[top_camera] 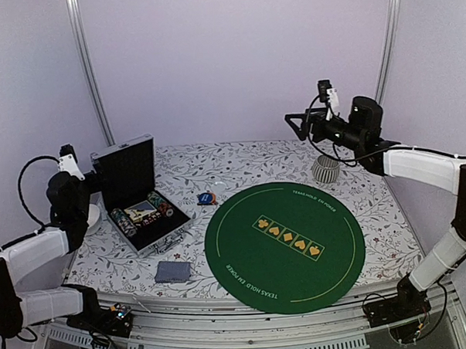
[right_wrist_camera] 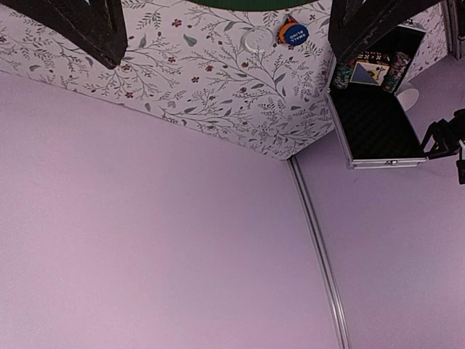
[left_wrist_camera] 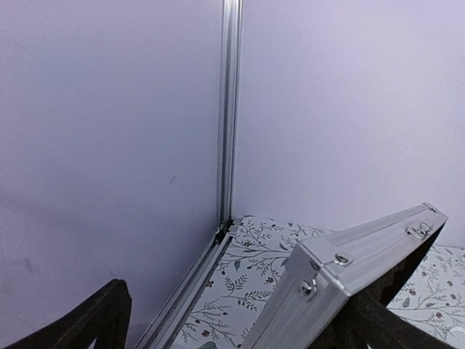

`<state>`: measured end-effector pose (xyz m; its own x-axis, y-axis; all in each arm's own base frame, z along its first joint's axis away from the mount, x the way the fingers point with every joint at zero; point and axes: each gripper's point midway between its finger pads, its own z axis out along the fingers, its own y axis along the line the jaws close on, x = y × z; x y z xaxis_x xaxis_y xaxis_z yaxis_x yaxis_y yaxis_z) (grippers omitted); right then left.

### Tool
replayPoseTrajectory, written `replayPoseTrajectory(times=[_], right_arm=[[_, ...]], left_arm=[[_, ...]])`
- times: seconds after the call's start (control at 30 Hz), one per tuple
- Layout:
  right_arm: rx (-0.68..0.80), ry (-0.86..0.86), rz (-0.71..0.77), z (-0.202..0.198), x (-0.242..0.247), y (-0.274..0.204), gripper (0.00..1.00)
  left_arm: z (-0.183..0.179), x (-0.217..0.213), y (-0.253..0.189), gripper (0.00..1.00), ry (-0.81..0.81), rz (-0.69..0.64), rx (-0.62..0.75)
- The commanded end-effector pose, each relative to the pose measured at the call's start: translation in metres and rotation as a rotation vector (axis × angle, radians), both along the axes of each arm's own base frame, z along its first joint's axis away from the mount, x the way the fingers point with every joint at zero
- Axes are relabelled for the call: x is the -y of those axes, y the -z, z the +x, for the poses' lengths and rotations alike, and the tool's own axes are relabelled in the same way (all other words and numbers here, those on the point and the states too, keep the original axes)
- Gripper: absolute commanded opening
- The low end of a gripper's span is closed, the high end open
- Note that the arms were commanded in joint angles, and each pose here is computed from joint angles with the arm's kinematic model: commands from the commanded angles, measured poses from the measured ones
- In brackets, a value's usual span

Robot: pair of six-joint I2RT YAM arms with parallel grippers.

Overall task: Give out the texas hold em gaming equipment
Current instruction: Position the chip case at the center of the board.

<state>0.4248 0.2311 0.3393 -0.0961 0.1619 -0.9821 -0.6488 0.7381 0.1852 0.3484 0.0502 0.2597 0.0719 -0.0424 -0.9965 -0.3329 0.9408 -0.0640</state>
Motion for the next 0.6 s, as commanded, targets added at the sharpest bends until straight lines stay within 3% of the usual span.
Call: replayPoseTrajectory(times=[0.0,0.23,0.4,0.57], right_arm=[[-0.102,-0.153,-0.112,0.007,-0.072,0.037,0.99],[-0.149,-0.224,-0.142,0.022,-0.121,0.071,0.99],[-0.214,-0.179,-0.187,0.049,-0.153,0.098,0.99],[-0.319,-0.173,-0.337,0.074,-0.200,0.163,1.00]], left_arm=[[0.010,0.008,-0.044,0.98,0.062,-0.061,0.146],[0.037,0.022,0.003,0.96,0.141,-0.094,0.008],[0.043,0.033,0.000,0.94,0.205,-0.109,0.014],[0.037,0.033,-0.012,0.94,0.208,-0.102,0.021]])
